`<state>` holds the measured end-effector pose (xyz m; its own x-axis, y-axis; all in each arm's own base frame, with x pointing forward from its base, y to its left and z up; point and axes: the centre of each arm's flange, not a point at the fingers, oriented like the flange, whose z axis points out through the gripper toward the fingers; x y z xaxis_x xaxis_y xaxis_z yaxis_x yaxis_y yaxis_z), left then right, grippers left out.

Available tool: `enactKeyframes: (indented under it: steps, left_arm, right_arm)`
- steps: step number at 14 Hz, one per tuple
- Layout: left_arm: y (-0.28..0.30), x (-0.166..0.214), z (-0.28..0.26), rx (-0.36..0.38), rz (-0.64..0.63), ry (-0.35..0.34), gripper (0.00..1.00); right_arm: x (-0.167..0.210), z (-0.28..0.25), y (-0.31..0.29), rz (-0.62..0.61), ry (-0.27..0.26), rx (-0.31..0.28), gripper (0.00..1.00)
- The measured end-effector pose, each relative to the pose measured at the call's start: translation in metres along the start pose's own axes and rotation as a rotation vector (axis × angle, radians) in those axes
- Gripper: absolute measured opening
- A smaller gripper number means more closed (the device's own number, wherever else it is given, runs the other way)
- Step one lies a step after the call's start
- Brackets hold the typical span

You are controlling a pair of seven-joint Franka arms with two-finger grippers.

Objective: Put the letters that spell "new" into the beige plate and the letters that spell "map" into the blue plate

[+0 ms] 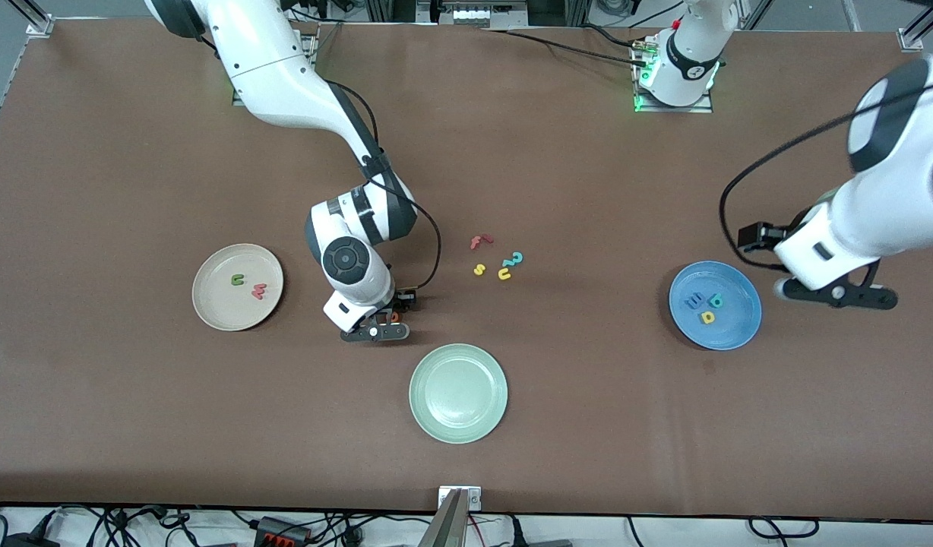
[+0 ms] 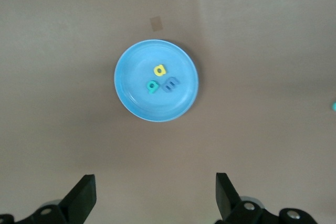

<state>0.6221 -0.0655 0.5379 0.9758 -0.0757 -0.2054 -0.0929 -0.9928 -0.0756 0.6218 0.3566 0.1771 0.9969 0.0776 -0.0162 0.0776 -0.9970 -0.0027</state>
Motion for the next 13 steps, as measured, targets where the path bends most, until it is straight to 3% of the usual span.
enactKeyframes:
  steps: [2,6,10,12,13]
  left_arm:
    - [-0.007,-0.018,-0.015,-0.023,-0.058,0.028,1.0]
    - [-0.011,-0.059,-0.016,-0.02,-0.105,0.18,1.0]
    - [-0.024,-0.085,-0.01,-0.118,-0.153,0.19,1.0]
    - [-0.03,-0.084,-0.006,-0.13,-0.163,0.185,1.0]
    - [-0.03,-0.084,-0.005,-0.128,-0.162,0.184,1.0]
  right_arm:
    - [0.004,-0.003,-0.003,-0.003,0.012,0.003,0.53]
    - [0.007,-0.001,-0.005,-0.006,0.017,0.002,0.47]
    - [0.007,-0.001,-0.004,-0.011,0.019,-0.003,0.42]
    - [0.008,-0.002,-0.004,-0.014,0.022,-0.008,0.28]
    - [0.008,-0.002,-0.003,-0.013,0.023,-0.008,0.28]
